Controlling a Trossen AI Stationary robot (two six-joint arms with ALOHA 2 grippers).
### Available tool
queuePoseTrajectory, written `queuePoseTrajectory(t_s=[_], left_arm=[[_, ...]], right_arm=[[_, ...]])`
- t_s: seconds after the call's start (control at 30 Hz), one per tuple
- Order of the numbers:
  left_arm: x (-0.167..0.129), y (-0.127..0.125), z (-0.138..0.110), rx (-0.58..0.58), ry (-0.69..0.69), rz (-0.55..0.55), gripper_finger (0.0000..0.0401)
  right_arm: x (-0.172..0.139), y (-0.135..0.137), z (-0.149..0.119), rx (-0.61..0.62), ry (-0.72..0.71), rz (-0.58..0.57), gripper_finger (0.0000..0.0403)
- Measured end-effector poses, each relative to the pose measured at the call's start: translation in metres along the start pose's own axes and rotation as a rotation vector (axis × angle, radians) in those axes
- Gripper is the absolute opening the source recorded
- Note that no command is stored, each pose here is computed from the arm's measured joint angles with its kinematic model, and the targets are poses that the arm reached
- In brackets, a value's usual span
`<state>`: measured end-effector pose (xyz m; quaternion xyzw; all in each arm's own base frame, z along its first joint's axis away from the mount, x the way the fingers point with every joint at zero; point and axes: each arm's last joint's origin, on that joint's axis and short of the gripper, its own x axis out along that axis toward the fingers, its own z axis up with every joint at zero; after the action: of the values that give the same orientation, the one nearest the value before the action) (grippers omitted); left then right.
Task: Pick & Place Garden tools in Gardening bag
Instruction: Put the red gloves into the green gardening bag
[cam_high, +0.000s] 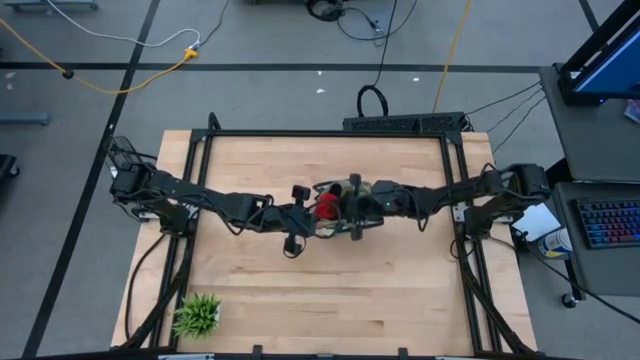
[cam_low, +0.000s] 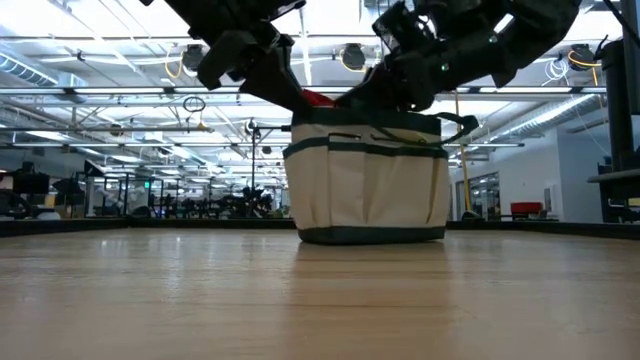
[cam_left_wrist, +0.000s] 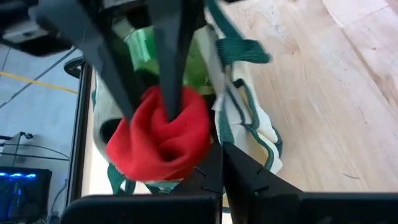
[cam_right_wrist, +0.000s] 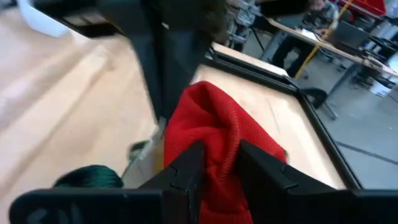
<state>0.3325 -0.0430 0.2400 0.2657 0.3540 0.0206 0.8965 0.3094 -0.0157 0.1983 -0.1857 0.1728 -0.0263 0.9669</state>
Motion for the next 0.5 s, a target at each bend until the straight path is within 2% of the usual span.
queuePoseTrajectory(t_s=[0.3, 0.5], left_arm=[[-0.004, -0.008, 0.011, 0.084, -0.083, 0.001, 0.0002], [-0.003, -0.004, 0.009, 0.069, -0.068, 0.025, 0.0002]], right_arm=[[0.003, -0.017, -0.018, 0.041, 0.116, -0.032, 0.0089], [0.005, -0.012, -0.025, 0.012, 0.145, 0.036, 0.0089]])
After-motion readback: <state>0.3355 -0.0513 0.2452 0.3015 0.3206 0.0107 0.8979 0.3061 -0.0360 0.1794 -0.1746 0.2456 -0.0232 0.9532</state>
